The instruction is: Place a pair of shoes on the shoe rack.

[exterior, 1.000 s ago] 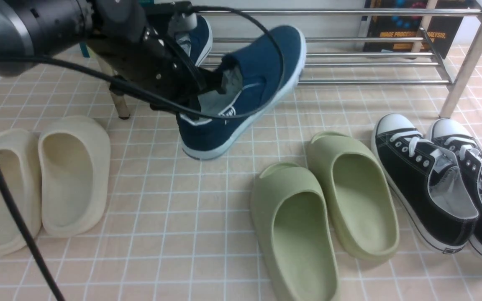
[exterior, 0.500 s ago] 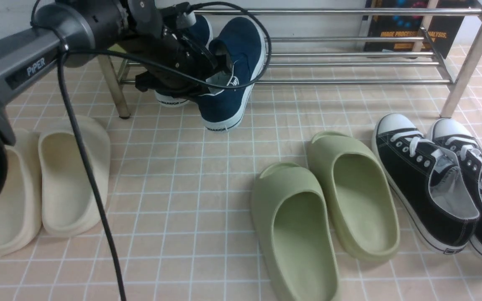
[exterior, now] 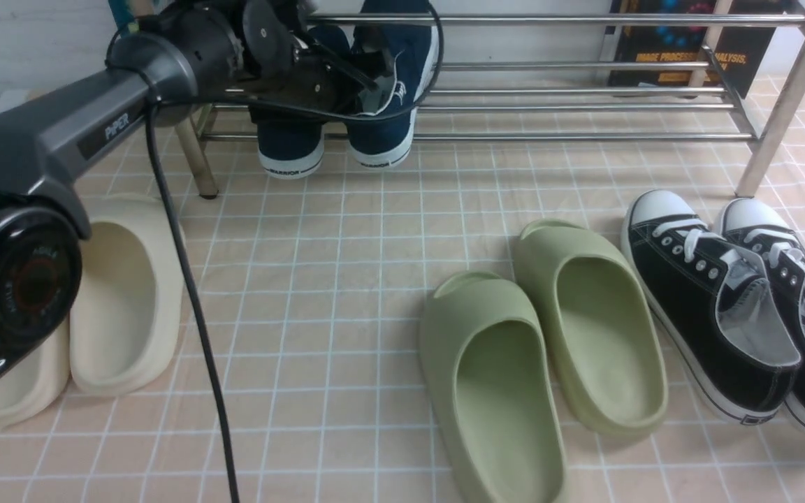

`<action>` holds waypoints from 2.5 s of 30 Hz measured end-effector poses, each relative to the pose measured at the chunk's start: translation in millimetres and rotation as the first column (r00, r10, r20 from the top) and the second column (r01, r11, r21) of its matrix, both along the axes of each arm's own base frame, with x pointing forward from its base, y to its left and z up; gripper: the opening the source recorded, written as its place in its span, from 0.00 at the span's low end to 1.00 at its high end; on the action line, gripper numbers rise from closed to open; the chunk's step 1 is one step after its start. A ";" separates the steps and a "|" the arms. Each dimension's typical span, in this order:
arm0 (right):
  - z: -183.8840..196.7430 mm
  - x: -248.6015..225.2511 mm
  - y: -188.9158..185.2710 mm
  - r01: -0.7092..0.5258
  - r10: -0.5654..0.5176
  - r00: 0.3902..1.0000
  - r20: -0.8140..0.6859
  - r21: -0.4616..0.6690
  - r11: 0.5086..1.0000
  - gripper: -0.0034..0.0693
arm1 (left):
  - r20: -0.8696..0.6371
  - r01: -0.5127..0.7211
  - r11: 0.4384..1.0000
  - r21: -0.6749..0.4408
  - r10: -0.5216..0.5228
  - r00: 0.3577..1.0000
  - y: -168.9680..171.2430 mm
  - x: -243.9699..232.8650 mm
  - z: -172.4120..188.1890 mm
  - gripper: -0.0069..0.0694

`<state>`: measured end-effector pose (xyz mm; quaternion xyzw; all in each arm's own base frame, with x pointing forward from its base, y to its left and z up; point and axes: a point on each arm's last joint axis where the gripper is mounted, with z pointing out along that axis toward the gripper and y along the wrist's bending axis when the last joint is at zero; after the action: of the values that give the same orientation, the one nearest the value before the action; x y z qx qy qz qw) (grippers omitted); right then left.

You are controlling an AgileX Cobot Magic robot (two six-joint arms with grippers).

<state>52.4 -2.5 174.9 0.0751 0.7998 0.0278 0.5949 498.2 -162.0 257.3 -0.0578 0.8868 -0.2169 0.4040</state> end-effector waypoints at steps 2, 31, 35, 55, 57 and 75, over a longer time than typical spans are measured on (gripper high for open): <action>0.0 0.0 0.0 0.000 0.000 1.000 0.000 0.000 1.000 0.38 | 0.002 -0.006 1.000 0.004 0.006 1.000 2.4 2.1 -2.2 0.31; 0.0 0.0 0.0 0.000 0.000 1.000 0.000 0.000 1.000 0.38 | 0.115 -0.042 0.847 0.530 -0.023 0.993 101.8 -221.4 244.8 0.13; 0.0 0.0 0.0 0.000 0.000 1.000 0.000 0.000 1.000 0.38 | 0.110 -0.056 0.853 0.519 -0.002 0.994 113.5 -258.3 240.4 0.10; 0.0 0.0 0.0 0.000 0.000 1.000 0.000 0.000 1.000 0.38 | 0.306 -0.170 0.907 0.384 0.048 0.951 174.3 -465.4 148.3 0.10; 0.0 0.0 0.0 0.000 0.000 1.000 0.000 0.000 1.000 0.38 | 0.328 -0.179 0.910 0.374 0.051 0.943 178.0 -477.5 139.2 0.10; 0.0 0.0 0.0 0.000 0.000 1.000 0.000 0.000 1.000 0.38 | 0.217 -0.186 0.873 0.451 0.095 0.972 186.8 -486.4 107.3 0.12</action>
<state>52.4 -2.5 174.9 0.0751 0.7998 0.0278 0.5949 11.8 24.9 364.6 -0.0025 0.8640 0.0291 0.5026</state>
